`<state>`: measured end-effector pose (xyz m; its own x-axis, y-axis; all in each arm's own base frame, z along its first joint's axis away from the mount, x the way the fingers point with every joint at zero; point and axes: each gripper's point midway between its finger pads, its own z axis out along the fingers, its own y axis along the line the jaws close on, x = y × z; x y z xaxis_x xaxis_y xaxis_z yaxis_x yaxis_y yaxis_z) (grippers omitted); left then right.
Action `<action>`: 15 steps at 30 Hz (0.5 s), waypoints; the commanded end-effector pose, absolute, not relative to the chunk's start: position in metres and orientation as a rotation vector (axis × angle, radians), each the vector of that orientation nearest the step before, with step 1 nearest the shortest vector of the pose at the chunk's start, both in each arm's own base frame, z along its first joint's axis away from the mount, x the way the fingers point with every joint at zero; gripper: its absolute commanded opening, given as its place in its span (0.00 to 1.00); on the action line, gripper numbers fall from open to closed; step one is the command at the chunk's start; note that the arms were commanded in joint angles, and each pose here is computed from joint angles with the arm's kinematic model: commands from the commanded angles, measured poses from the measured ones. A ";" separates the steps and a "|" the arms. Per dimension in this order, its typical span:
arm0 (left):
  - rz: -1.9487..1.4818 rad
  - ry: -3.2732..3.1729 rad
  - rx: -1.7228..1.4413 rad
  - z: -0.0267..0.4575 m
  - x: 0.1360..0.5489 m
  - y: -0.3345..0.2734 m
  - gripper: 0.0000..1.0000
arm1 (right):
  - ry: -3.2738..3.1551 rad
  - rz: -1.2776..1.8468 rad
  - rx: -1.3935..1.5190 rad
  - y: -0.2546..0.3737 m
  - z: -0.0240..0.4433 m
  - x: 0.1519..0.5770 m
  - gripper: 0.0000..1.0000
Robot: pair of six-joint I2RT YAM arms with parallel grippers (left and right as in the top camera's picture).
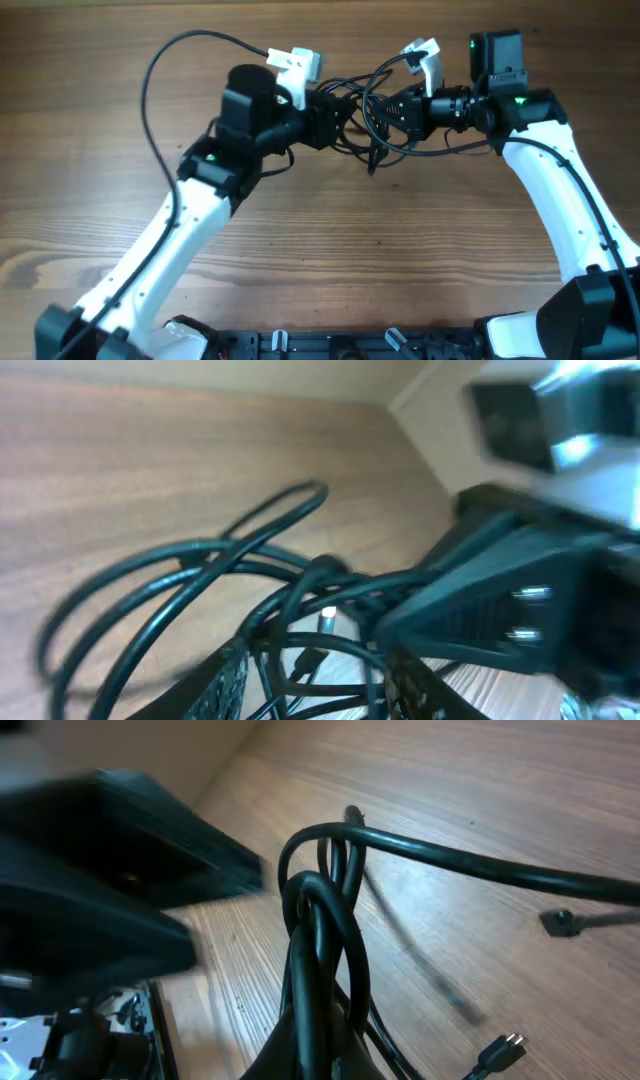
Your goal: Untangle cables
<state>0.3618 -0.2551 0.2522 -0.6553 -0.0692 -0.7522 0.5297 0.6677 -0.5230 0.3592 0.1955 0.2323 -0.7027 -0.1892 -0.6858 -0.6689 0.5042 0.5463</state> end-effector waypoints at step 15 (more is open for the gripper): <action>-0.949 2.164 0.286 0.211 0.387 -0.272 0.39 | 2.176 1.475 -0.779 0.231 0.249 0.309 0.04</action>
<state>0.3798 -0.2706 0.2129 -0.7074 -0.0764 -0.7027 0.4772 0.6818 -0.5545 0.3287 0.2128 0.2257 -0.7842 -0.2195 -0.5804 -0.6087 0.4544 0.6504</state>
